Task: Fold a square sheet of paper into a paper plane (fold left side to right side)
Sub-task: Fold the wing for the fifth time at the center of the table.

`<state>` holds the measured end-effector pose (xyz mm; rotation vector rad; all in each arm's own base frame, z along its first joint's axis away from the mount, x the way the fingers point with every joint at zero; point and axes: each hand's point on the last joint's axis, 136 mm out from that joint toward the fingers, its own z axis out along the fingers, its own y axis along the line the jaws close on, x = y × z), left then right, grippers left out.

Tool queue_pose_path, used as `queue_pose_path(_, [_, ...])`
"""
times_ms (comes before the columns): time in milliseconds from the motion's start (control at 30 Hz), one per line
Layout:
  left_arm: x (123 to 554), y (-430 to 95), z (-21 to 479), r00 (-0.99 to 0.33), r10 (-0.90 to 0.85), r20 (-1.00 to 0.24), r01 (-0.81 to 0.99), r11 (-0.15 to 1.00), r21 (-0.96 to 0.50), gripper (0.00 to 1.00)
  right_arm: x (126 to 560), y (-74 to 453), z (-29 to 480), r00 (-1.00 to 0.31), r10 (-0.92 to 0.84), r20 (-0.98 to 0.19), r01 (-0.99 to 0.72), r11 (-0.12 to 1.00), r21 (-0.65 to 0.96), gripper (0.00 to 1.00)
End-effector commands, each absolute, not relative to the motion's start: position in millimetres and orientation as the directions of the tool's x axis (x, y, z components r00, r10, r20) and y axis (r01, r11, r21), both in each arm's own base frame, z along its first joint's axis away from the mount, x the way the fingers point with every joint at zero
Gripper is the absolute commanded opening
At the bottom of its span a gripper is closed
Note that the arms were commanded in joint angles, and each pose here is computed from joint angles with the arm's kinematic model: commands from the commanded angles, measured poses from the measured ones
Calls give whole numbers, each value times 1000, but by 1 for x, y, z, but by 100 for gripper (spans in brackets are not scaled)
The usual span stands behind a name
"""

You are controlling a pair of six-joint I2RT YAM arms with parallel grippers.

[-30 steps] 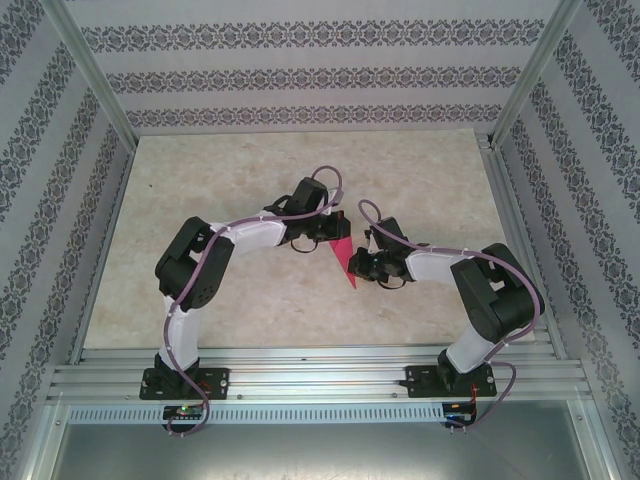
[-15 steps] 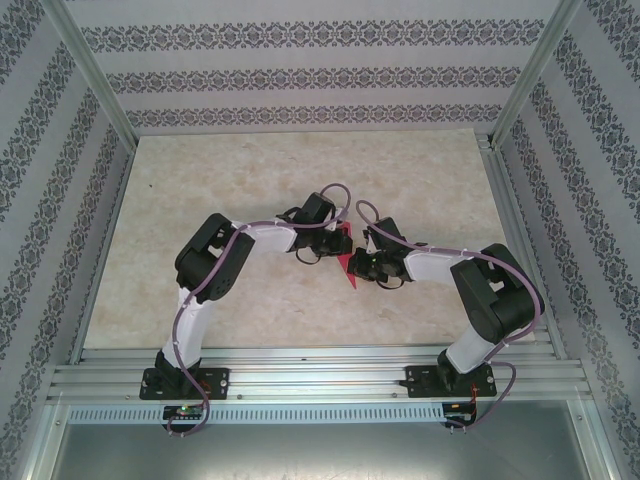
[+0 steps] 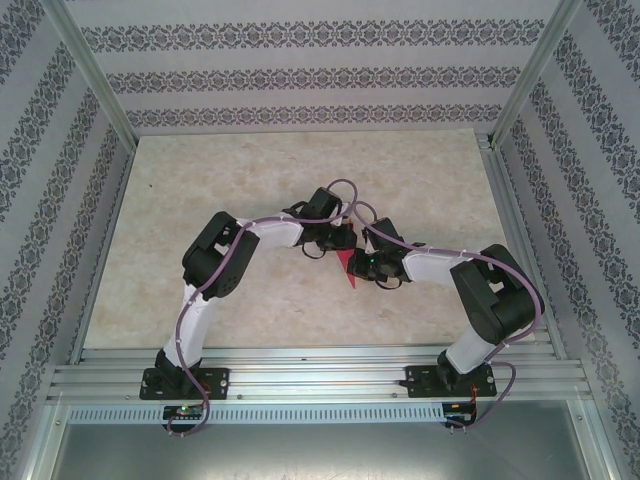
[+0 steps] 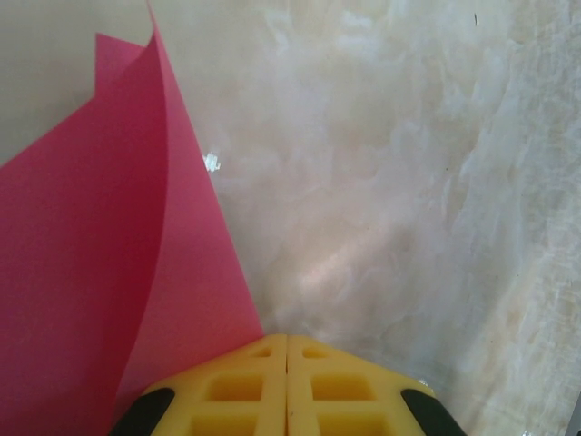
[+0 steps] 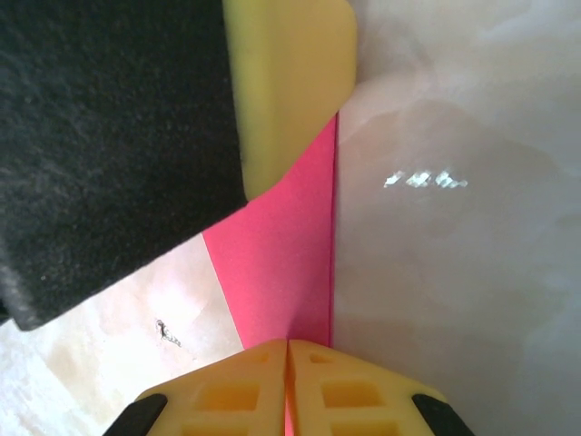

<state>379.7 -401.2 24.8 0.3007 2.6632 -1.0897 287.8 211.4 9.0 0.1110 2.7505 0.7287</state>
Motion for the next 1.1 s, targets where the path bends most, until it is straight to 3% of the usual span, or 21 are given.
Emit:
queue_pose_path(0, [421,-376,7,-924,56,-378,279,775,-567,9,230,168,-42,-991,113,-71,89,955,282,10])
queue_pose_path(1067, [519,-351,-4,-911,25,-411,252,823,-508,13,225,166,-45,-993,104,-59,84,957,278,10])
